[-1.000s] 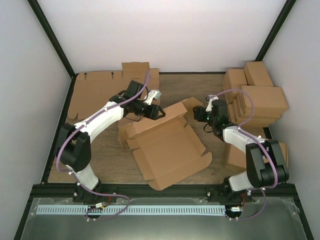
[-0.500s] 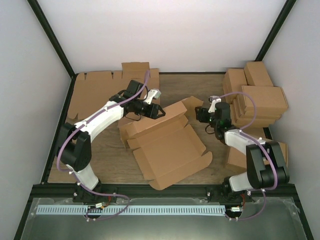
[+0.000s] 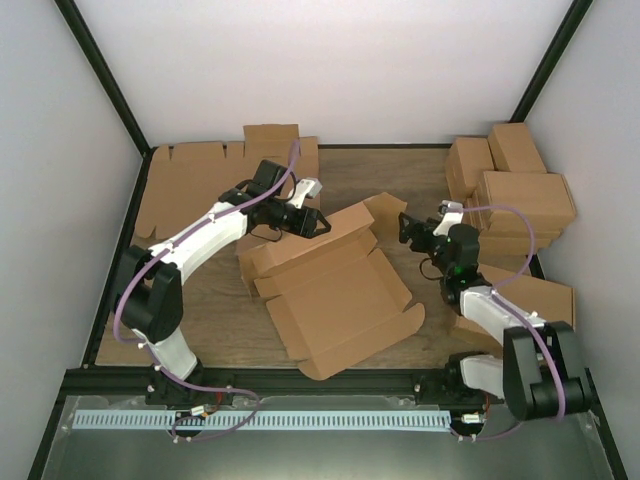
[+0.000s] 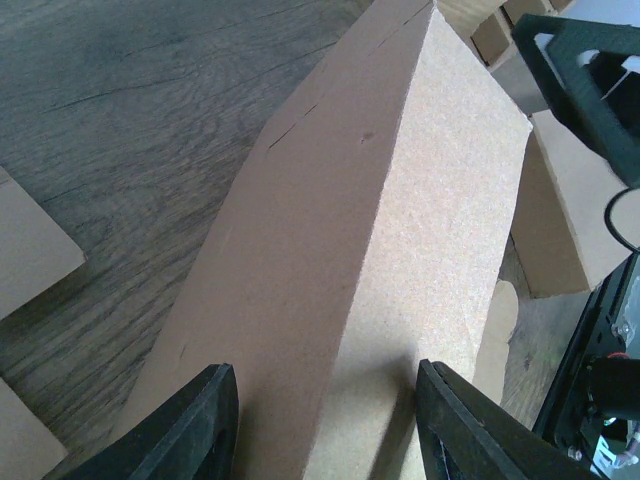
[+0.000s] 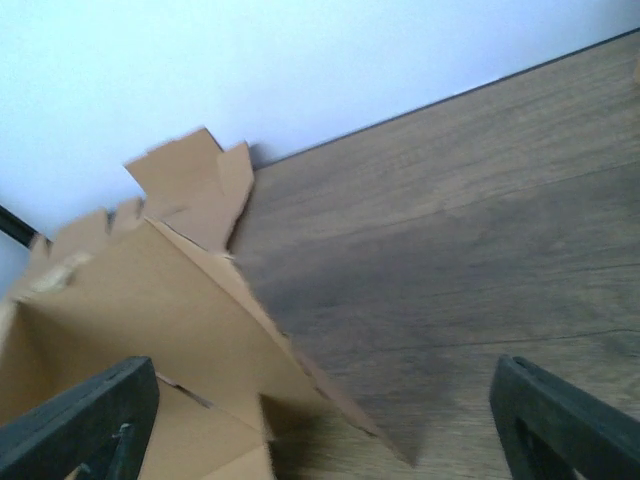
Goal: Fold the paper box
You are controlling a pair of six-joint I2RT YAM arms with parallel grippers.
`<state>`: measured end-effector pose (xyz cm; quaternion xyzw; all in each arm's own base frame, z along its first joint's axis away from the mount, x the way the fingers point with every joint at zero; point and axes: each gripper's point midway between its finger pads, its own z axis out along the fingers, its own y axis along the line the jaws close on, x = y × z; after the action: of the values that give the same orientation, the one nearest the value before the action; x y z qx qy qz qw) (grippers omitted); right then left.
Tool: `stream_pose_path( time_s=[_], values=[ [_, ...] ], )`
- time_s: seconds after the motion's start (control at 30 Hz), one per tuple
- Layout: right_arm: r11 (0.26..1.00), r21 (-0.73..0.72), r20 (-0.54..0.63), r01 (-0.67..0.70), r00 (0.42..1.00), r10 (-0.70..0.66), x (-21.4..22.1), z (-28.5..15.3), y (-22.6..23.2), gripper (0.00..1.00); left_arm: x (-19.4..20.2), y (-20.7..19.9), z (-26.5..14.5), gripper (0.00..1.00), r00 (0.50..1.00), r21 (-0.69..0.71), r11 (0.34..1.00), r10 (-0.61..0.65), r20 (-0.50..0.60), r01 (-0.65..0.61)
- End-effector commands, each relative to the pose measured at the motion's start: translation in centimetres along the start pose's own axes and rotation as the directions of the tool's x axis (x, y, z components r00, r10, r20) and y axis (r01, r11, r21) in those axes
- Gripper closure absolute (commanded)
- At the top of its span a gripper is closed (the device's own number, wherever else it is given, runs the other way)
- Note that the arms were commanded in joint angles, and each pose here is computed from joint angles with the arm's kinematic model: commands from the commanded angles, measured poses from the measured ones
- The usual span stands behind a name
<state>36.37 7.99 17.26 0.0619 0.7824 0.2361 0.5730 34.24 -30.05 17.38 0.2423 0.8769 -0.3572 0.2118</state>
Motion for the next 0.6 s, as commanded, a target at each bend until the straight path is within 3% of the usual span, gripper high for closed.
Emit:
stream_pose_path(
  time_s=[0.0, 0.13, 0.37, 0.57],
  values=[
    [0.999, -0.020, -0.013, -0.045, 0.999, 0.044, -0.5, 1.4, -0.6, 0.14, 0.7, 1.4, 0.7, 0.49, 0.999, -0.041, 0.999, -0.020, -0.030, 0.018],
    [0.993, -0.115, -0.049, 0.004, 0.999, -0.010, -0.1, 2.7, 0.7, 0.31, 0.7, 1.5, 0.7, 0.49, 0.999, -0.042, 0.999, -0.020, -0.029, 0.019],
    [0.991, -0.118, -0.040, 0.063, 0.997, -0.068, -0.3, 4.4, 0.4, 0.28, 0.4, 0.9, 0.9, 0.49, 0.999, -0.005, 1.000, -0.020, -0.027, 0.020],
    [0.973, -0.173, -0.045, 0.150, 0.986, -0.160, 0.0, 5.6, 0.9, 0.43, 0.3, 0.9, 0.9, 0.49, 0.999, -0.007, 1.000, -0.020, -0.028, 0.020]
  ],
)
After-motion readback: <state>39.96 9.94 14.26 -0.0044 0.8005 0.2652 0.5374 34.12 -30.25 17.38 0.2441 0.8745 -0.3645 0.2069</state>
